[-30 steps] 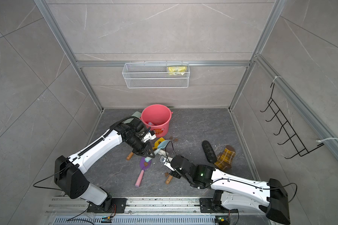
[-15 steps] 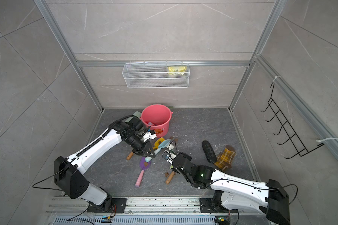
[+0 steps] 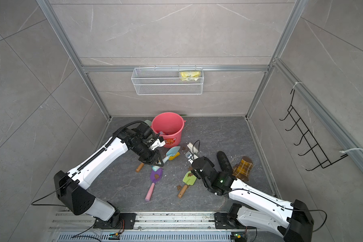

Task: Brush the soil off the hand trowel and place it into the bucket
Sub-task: Brush off the soil from the hand trowel, then place the hand trowel in the bucket.

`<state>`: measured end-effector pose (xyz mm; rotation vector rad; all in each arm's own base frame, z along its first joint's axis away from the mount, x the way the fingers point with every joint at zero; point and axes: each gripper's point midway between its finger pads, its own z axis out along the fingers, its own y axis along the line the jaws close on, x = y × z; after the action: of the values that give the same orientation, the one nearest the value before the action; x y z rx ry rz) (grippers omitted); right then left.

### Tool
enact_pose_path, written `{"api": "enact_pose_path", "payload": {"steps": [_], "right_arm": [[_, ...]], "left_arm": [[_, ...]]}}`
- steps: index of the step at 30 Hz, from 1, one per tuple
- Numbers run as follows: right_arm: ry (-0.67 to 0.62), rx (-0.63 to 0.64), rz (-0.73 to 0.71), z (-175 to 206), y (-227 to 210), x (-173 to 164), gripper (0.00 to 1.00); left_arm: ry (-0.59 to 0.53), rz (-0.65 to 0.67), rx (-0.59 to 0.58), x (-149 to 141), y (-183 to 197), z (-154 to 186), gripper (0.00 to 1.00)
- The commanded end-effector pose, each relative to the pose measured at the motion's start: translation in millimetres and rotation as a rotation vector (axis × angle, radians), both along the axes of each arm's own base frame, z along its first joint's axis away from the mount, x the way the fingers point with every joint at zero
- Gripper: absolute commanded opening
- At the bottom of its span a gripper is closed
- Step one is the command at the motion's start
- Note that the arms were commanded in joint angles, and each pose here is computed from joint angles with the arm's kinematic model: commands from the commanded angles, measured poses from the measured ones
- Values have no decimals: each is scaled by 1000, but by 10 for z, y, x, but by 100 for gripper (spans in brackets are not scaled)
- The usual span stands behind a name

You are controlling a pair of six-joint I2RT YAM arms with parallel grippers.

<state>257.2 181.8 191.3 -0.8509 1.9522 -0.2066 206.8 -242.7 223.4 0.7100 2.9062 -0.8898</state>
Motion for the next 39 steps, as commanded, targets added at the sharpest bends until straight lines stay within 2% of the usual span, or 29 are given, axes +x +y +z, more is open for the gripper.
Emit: {"api": "enact_pose_path", "payload": {"steps": [1, 8, 13, 20, 24, 34, 39], "right_arm": [[0, 121, -8, 254, 39, 7, 0], [16, 171, 23, 349, 161, 41, 0], [50, 298, 83, 438, 286, 7, 0], [127, 447, 150, 535, 378, -33, 0], [171, 493, 136, 500, 303, -6, 0], [209, 463, 94, 328, 188, -23, 0], [203, 425, 74, 301, 127, -10, 0]], "left_arm": [[-177, 23, 58, 153, 198, 265, 0], [-398, 99, 218, 620, 441, 545, 0], [-492, 145, 305, 1014, 484, 647, 0], [-541, 166, 349, 1510, 306, 646, 0], [-548, 160, 378, 1763, 193, 584, 0], [-542, 151, 411, 2152, -9, 290, 1], [-523, 133, 409, 2228, -96, 110, 13]]}}
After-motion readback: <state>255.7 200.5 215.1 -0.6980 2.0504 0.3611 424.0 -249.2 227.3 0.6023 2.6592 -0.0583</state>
